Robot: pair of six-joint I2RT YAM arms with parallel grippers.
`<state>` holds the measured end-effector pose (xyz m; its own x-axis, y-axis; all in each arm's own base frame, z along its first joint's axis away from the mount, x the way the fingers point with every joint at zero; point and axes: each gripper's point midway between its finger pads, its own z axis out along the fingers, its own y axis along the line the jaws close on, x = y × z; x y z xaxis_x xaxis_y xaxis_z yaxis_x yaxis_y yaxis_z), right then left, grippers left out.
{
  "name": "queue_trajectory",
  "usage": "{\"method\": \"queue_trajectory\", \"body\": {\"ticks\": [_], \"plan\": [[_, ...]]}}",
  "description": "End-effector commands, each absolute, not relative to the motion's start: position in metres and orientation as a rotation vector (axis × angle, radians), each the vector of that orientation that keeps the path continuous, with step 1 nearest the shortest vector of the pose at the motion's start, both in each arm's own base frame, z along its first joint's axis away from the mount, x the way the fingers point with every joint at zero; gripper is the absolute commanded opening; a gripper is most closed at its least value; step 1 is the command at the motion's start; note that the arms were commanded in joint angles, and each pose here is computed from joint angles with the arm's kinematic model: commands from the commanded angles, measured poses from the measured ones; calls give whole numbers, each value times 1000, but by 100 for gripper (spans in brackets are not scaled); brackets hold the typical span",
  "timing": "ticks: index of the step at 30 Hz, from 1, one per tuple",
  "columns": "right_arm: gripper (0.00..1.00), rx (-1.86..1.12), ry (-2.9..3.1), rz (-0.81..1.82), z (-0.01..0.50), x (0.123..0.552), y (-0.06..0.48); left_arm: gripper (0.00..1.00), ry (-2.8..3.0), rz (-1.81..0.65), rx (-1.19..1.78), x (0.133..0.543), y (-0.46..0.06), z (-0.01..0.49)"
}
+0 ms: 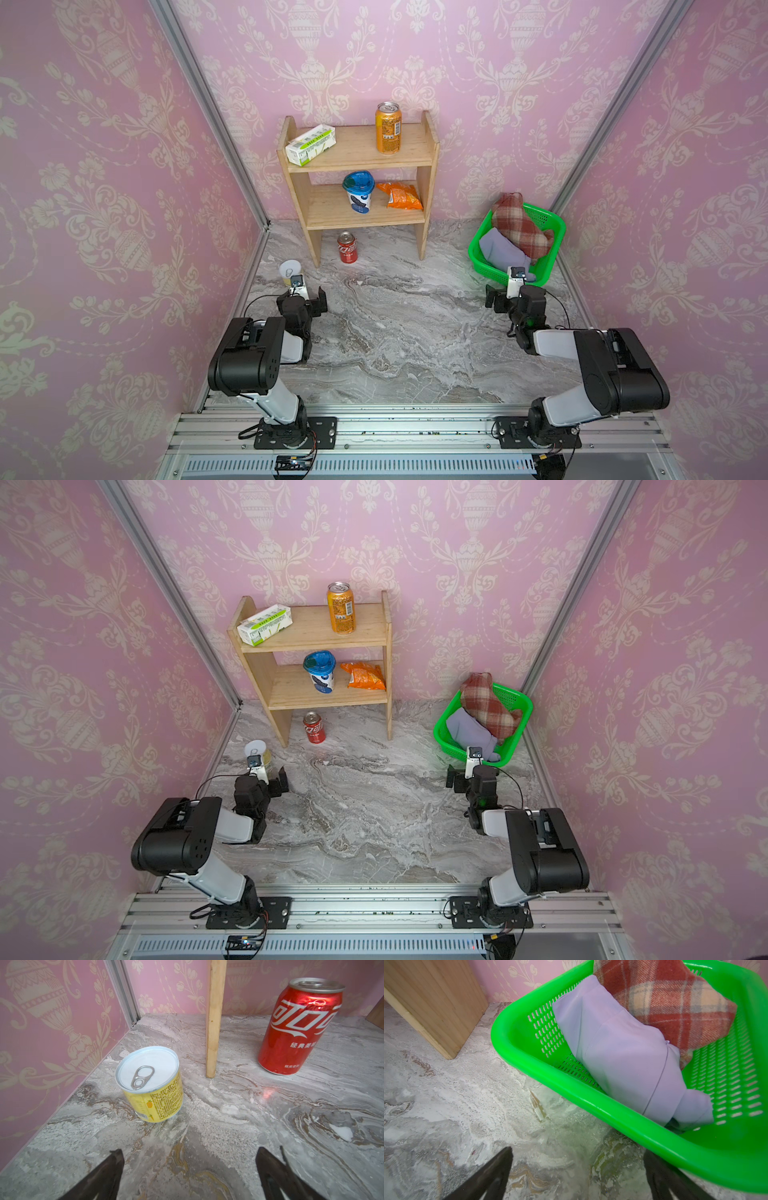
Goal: Roll up the skirts
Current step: Reset both arms
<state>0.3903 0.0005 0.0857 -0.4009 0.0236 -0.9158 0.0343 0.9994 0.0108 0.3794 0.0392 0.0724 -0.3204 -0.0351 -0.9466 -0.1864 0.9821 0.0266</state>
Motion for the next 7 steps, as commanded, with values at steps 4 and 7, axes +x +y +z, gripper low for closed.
{"method": "queue_trajectory", "body": {"ticks": [4,7], "plan": [[100,21,1957,6,93,394,5,99,1874,118,-126,390,31,81],[100,20,1954,7,93,394,5,99,1883,123,-129,390,31,80]]}}
